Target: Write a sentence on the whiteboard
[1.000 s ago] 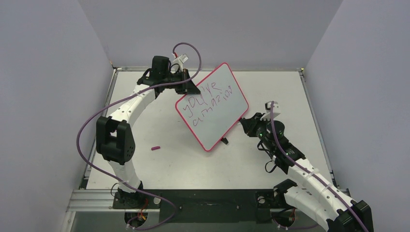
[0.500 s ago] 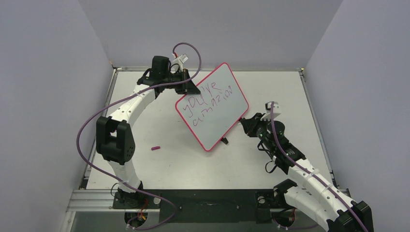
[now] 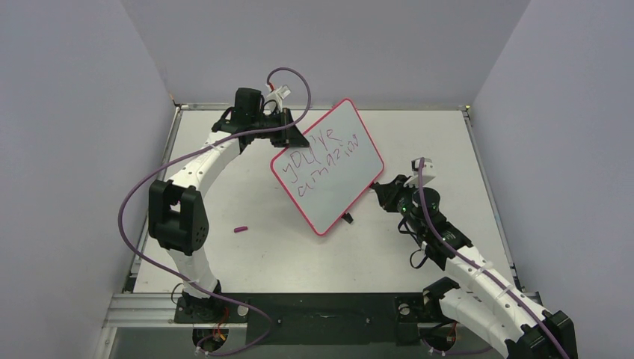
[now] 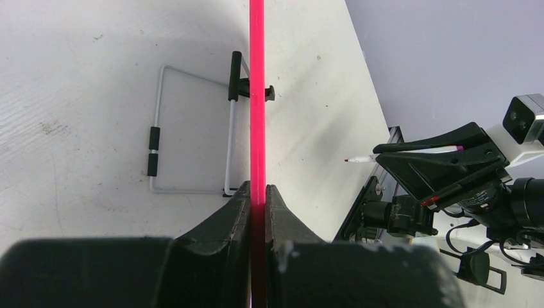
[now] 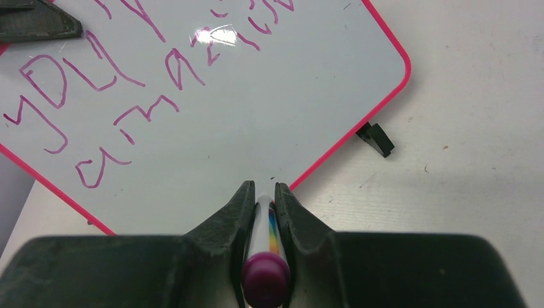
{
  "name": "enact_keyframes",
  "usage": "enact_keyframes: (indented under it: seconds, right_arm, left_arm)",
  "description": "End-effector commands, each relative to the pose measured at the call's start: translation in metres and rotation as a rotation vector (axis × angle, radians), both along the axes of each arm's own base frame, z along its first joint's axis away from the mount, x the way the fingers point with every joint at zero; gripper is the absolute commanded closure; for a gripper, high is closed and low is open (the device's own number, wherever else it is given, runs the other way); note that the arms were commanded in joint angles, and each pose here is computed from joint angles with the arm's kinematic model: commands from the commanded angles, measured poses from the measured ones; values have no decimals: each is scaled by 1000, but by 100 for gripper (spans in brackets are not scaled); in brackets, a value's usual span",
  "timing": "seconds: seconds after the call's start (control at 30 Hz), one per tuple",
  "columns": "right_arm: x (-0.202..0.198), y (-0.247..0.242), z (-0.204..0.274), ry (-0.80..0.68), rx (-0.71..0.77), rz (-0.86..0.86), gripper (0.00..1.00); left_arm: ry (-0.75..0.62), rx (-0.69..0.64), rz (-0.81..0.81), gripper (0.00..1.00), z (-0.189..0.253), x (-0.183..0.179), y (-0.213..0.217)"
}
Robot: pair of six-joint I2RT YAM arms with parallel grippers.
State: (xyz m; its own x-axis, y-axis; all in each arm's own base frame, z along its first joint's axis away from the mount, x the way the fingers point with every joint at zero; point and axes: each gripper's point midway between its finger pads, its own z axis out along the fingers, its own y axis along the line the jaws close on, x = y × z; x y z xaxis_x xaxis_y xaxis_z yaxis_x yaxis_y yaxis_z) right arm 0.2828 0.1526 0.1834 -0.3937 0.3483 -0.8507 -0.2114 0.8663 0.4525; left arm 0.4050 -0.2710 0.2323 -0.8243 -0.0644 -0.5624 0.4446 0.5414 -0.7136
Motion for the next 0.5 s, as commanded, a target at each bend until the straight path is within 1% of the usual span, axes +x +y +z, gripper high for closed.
enact_keyframes:
  seconds: [0.0, 0.47]
  right_arm:
    - [3, -4, 5, -30, 12, -39, 100]
    - [4, -1, 8, -36, 22, -30, 100]
  left_arm:
    - [-159, -101, -51, 100, 64, -9, -1]
    - [-157, -99, -47, 100, 63, -10, -1]
